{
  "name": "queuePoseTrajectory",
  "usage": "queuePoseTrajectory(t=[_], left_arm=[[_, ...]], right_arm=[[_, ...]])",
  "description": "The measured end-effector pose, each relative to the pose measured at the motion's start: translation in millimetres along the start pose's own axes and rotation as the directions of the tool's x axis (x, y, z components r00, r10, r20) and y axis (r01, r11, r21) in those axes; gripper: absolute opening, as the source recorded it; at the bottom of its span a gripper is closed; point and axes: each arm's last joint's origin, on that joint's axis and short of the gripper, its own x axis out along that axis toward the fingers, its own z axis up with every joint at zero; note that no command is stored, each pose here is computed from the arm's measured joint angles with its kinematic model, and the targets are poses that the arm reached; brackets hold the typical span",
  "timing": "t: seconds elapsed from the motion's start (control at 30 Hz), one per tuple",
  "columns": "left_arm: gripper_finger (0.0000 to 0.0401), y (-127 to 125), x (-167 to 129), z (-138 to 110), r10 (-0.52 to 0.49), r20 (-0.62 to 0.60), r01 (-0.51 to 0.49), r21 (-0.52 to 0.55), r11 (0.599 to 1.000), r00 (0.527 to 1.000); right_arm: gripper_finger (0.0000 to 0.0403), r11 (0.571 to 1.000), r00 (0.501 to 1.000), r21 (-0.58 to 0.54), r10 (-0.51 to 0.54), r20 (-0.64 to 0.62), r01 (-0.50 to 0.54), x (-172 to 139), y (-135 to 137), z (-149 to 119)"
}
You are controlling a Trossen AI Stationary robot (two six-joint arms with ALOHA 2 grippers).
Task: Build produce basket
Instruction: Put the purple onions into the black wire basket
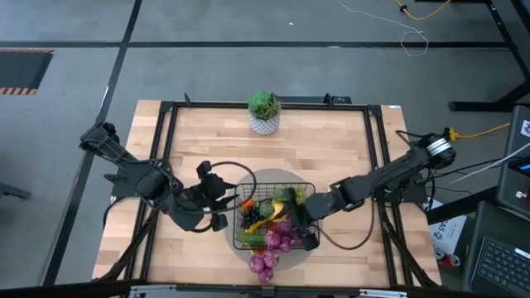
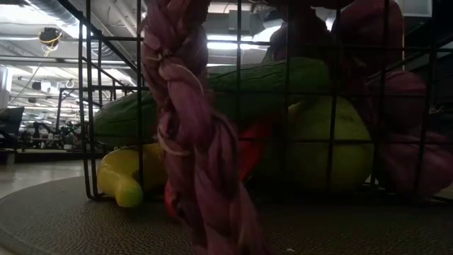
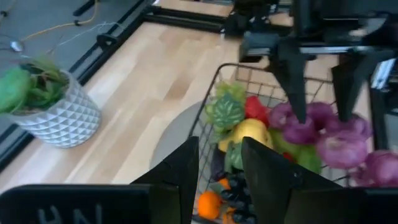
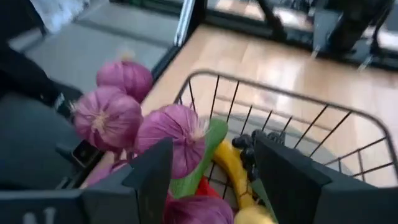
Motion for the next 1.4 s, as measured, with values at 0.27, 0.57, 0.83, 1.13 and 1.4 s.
queuePoseTrajectory(t=[0.27,0.57,0.83,1.13,1.4], left_arm=[[0.0115,4,1,-4,0.029,-0.037,-0.027,0.046,0.999,0.999],[0.0115,4,1,-5,0.032,-0.041,-0.03,0.049,0.998,0.999],[0.0115,4,1,-5,0.033,-0.043,-0.031,0.052,0.998,0.999],[0.0115,3,2,-6,0.037,-0.043,-0.035,0.056,0.998,0.998],[0.0115,3,2,-6,0.038,-0.043,-0.035,0.056,0.998,0.998]], right_arm=[[0.0226,1.0,0.98,-0.02,0.015,-0.2,-0.02,28,7,22],[0.0226,0.999,0.959,-0.033,0.014,-0.284,-0.024,30,10,42],[0.0226,0.996,0.959,0.002,0.09,-0.267,-0.093,18,18,58],[0.0226,0.999,0.964,-0.038,-0.017,-0.266,0.007,27,37,52],[0.0226,0.998,0.963,-0.054,-0.055,-0.264,0.042,28,39,51]])
